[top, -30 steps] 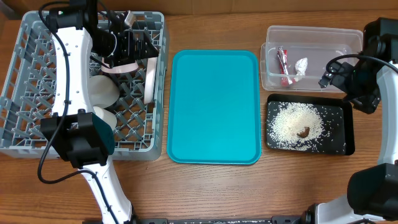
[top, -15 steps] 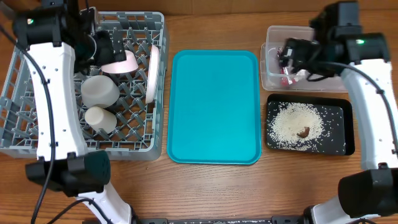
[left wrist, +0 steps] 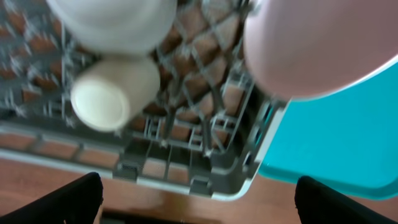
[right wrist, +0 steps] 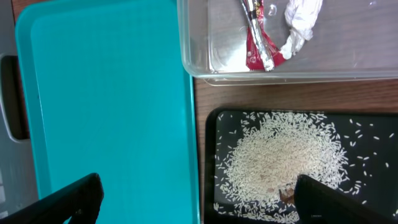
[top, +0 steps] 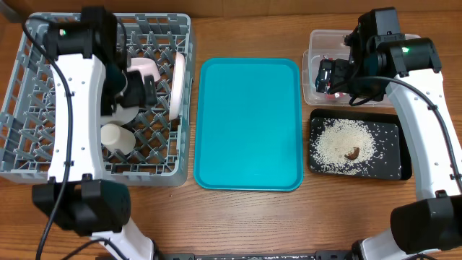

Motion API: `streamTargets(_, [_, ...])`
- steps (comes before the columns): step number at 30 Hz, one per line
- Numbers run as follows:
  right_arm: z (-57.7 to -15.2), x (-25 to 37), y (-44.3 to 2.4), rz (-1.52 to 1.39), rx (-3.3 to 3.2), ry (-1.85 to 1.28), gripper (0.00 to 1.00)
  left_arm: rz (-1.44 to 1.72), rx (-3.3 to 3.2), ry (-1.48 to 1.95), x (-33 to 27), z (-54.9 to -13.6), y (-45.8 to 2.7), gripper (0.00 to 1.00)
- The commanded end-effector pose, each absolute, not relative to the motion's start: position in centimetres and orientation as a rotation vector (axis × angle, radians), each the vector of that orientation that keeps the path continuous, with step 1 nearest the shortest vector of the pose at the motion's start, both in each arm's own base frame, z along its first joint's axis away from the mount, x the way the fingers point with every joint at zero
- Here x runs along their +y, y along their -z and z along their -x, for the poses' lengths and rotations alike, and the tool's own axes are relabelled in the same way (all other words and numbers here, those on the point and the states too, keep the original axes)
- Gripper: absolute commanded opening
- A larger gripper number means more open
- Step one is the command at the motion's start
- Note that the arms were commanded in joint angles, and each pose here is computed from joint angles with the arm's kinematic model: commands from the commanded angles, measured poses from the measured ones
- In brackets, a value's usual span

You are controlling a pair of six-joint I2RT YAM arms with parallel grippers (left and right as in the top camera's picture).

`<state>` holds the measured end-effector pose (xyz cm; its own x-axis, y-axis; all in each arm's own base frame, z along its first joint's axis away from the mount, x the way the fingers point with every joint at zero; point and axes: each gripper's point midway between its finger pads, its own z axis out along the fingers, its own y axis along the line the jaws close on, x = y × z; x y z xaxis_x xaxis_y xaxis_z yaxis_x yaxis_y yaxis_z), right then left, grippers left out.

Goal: Sort waste into correct bins and load items into the dishwasher

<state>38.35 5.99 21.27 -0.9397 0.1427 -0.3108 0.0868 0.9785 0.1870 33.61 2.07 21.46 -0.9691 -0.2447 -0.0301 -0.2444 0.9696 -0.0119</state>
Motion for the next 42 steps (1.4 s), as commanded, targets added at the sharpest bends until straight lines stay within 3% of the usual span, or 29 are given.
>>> streamTargets(1, [-37.6,5.3,-22.6,-0.183,2.739,-0.221,1.0,0.393,3.023,-0.018,1.9,-31.3,-22.8,1.0])
streamTargets(13, [-31.1,4.2,-25.2,-0.156,2.387,-0.235,1.0,0.286,2.434,0.008,1.8,-26.0,-27.5,1.0])
streamTargets(24, [-24.6,2.9,-26.0,-0.163,2.278,-0.212,1.0,0.271,2.162,0.037,1.5,-20.2,-28.2,1.0])
streamTargets(42, [-24.5,2.9,-23.6,-0.174,2.398,-0.192,1.0,0.283,2.297,0.025,1.5,-18.1,-25.5,1.0])
